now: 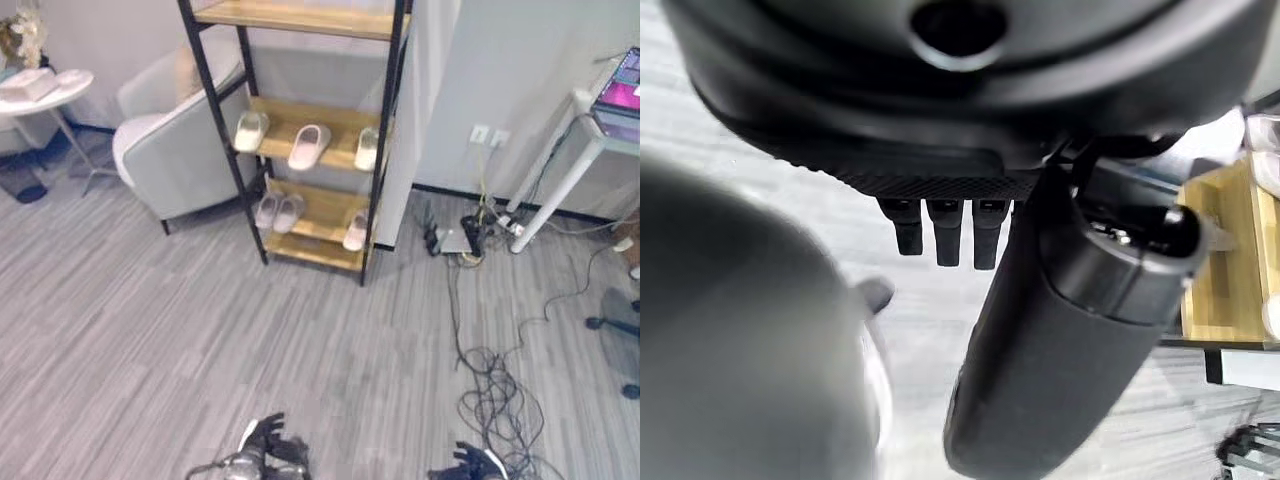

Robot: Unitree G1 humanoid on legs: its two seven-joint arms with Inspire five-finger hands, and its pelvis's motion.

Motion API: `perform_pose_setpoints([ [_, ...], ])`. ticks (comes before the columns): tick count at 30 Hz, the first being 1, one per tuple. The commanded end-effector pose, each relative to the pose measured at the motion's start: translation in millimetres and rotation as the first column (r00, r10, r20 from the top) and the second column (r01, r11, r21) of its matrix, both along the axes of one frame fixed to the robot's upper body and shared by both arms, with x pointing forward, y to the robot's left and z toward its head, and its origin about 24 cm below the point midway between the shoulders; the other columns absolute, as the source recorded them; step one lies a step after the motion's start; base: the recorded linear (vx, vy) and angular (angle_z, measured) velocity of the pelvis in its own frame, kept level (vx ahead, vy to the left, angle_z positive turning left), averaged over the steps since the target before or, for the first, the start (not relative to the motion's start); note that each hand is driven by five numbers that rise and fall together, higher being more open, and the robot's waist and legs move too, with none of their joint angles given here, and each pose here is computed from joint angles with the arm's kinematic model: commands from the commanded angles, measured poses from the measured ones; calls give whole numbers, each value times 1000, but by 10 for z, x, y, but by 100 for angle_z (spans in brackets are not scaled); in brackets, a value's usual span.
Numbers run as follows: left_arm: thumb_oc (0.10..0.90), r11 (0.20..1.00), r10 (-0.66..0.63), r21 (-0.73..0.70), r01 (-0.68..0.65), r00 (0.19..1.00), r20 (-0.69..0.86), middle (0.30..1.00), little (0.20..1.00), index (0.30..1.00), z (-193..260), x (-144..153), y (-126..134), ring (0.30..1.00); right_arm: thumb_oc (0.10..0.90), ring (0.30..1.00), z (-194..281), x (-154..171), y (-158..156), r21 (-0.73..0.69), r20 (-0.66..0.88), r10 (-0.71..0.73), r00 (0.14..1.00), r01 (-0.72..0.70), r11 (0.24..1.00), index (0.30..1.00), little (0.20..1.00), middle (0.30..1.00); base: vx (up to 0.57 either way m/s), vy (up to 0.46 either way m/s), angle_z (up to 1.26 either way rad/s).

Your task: Arrange the slippers neatly on the shoe rack.

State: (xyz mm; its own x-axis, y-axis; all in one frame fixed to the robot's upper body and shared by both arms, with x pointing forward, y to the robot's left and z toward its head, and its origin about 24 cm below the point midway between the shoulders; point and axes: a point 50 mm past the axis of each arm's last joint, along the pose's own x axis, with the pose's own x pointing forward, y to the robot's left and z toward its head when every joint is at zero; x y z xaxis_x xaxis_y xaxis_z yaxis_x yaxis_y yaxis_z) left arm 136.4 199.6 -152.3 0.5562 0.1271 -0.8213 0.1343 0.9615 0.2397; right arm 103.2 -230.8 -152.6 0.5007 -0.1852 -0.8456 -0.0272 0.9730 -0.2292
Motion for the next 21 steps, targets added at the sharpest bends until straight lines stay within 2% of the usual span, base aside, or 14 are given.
perform_pose_setpoints([
  [1,800,999,-47,8,47,998,30,900,900,900,23,2,0,900,800,900,198,443,-32,-10,168,45,985,-44,999,900,900,900,249,87,15],
  [9,800,998,-66,-8,67,994,86,900,900,900,80,162,-76,900,800,900,226,512,-25,-13,185,65,981,-63,998,900,900,900,384,-55,26],
  [17,800,995,-92,-20,93,994,57,900,900,900,41,100,-132,900,800,900,184,350,-120,-16,145,28,989,-26,1000,900,900,900,301,-169,59],
  [21,800,997,-80,-17,81,994,78,900,900,900,72,158,-103,900,800,900,187,333,-137,-13,148,11,989,-9,1000,900,900,900,268,-207,6],
])
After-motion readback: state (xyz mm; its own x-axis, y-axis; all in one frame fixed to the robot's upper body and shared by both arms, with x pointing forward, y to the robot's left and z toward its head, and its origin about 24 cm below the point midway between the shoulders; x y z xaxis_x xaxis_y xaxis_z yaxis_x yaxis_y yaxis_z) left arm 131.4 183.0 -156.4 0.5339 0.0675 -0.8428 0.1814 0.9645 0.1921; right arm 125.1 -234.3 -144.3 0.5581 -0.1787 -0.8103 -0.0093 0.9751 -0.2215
